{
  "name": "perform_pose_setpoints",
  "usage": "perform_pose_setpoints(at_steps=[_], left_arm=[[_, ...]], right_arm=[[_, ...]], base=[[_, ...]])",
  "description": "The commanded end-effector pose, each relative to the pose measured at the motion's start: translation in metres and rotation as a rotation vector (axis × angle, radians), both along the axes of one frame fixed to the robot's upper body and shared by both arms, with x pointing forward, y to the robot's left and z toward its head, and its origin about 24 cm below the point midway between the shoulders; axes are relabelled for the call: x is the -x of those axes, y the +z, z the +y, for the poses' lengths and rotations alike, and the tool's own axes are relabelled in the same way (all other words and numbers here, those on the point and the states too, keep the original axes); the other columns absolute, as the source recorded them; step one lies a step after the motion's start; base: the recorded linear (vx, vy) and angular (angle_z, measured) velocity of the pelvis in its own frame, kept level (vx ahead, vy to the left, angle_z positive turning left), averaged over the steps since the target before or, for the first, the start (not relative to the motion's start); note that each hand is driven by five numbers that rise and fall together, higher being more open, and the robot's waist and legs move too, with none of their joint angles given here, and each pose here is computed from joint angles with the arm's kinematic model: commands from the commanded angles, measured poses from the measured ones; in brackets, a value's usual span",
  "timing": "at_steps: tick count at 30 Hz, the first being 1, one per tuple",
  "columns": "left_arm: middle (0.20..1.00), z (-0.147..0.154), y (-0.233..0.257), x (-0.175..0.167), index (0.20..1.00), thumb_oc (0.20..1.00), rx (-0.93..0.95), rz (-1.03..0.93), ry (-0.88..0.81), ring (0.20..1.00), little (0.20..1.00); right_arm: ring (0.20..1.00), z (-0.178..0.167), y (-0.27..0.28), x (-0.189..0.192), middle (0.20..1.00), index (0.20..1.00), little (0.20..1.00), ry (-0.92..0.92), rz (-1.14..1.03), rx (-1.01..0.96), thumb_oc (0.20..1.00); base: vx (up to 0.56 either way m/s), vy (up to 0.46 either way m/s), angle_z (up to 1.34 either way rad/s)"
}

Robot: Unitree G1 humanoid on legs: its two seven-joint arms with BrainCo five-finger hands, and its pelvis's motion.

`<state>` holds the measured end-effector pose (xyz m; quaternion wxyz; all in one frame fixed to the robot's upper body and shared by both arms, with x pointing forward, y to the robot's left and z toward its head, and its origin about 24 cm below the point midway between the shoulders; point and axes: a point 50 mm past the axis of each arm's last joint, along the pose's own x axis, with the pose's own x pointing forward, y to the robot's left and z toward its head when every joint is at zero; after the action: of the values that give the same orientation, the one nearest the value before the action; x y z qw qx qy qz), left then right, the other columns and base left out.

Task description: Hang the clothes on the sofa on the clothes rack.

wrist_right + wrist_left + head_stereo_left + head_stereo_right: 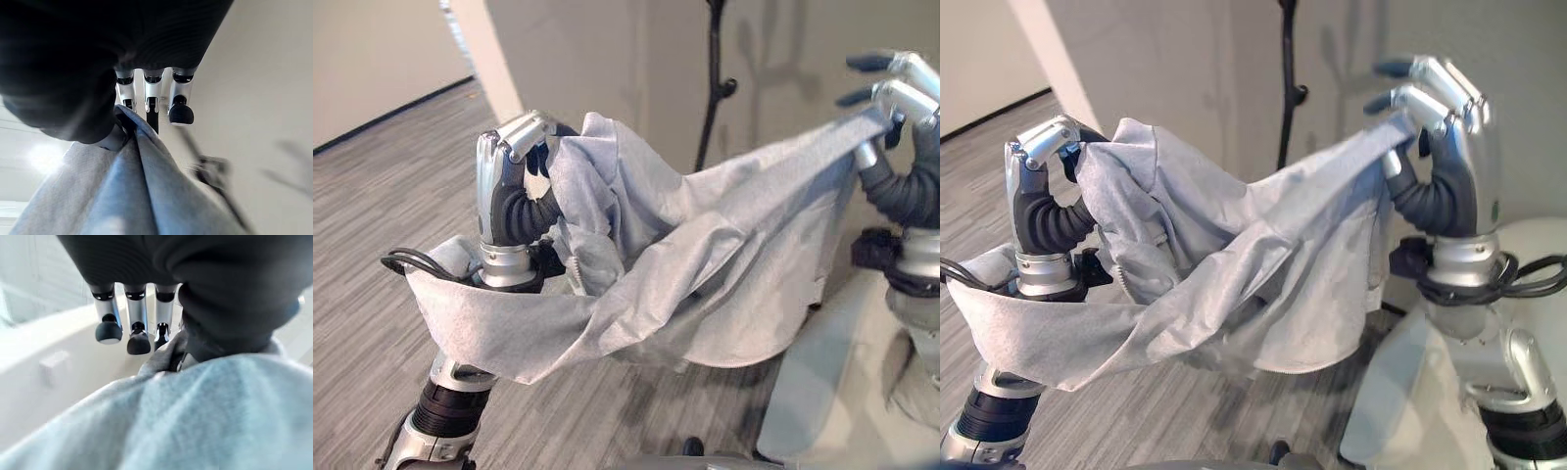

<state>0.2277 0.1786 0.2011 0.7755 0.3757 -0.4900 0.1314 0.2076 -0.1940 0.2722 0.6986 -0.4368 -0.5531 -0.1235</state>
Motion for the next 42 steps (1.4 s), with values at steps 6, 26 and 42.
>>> perform_pose_setpoints(at_steps=[6, 26, 42], left_arm=[[0.2, 0.026, 0.007, -0.031, 0.2, 0.2, -0.04, -0.001, 0.201, 0.2, 0.2], [0.2, 0.117, 0.029, -0.099, 0.2, 0.2, 0.057, 0.24, 0.621, 0.2, 0.2], [0.2, 0.081, 0.06, -0.025, 0.2, 0.2, -0.023, -0.172, 0.454, 0.2, 0.2]], right_arm=[[0.2, -0.034, 0.024, -0.029, 0.2, 0.2, 0.2, -0.19, -0.021, -0.076, 0.2], [0.2, -0.12, 0.09, -0.101, 0.2, 0.2, 0.2, -0.762, 0.106, -0.066, 0.2], [1.0, -0.097, -0.028, -0.058, 1.0, 1.0, 1.0, -0.46, 0.219, -0.36, 1.0]], base=[[0.02, 0.0, 0.09], [0.02, -0.014, 0.04], [0.01, -0.047, 0.07]])
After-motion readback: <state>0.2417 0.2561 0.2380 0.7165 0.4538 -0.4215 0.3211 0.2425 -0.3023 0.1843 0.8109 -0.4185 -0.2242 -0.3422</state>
